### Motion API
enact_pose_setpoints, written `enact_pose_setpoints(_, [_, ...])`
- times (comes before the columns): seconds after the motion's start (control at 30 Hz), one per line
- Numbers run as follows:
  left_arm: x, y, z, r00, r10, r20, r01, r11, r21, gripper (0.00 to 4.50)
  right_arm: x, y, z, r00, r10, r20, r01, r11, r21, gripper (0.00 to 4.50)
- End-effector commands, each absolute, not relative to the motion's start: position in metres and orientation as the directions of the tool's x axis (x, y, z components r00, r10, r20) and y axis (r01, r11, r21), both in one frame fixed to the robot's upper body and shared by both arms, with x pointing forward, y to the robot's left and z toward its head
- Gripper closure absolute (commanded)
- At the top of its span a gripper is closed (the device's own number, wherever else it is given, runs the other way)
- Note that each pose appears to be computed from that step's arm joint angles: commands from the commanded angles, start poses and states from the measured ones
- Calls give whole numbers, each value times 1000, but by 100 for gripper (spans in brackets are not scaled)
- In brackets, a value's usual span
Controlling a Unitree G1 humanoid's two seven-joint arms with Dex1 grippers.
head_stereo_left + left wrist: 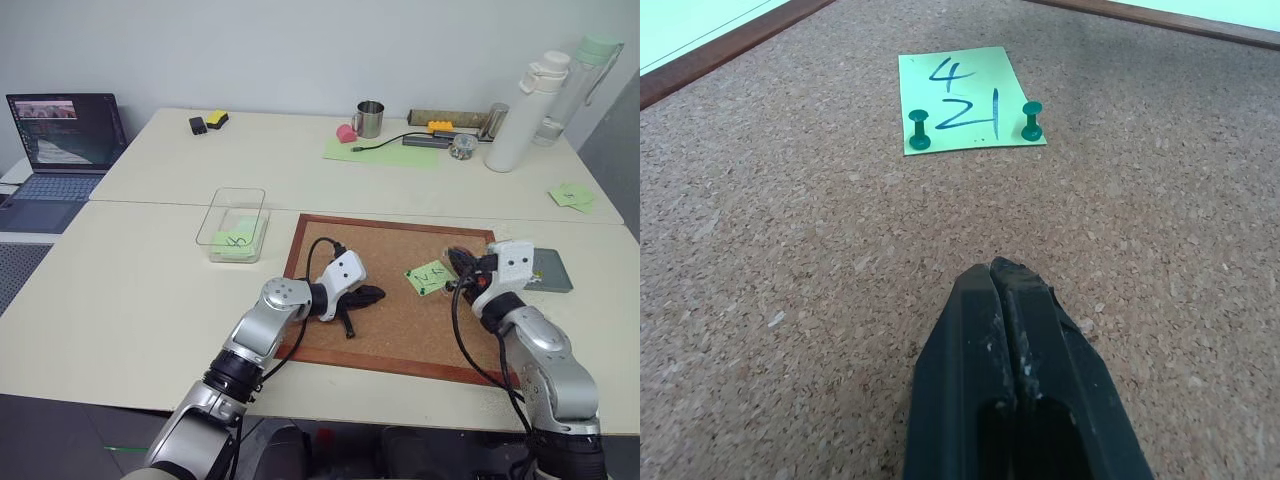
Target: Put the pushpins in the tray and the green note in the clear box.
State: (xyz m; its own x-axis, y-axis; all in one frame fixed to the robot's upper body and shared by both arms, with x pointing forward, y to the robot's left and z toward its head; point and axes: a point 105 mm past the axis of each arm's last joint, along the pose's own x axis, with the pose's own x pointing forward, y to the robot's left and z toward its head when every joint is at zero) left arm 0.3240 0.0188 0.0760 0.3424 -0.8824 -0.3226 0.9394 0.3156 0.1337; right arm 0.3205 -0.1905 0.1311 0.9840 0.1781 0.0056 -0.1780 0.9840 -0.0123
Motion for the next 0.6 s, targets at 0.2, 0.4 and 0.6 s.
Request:
enact_pose_setpoints(0.2, [323, 27, 58, 354, -852, -387, 934, 346, 93, 450, 325, -299, 141, 978, -210, -21, 209, 977, -43, 449])
enact_pose_setpoints(0.4, [323, 28, 59, 358, -851, -384, 932, 350, 95, 450, 331, -325, 126, 964, -237, -123, 243, 969, 39, 449])
enact_pose_setpoints(0.6, [324, 34, 60, 372, -844, -386, 926, 364, 98, 450, 335, -336, 122, 958, -249, -146, 263, 961, 86, 407])
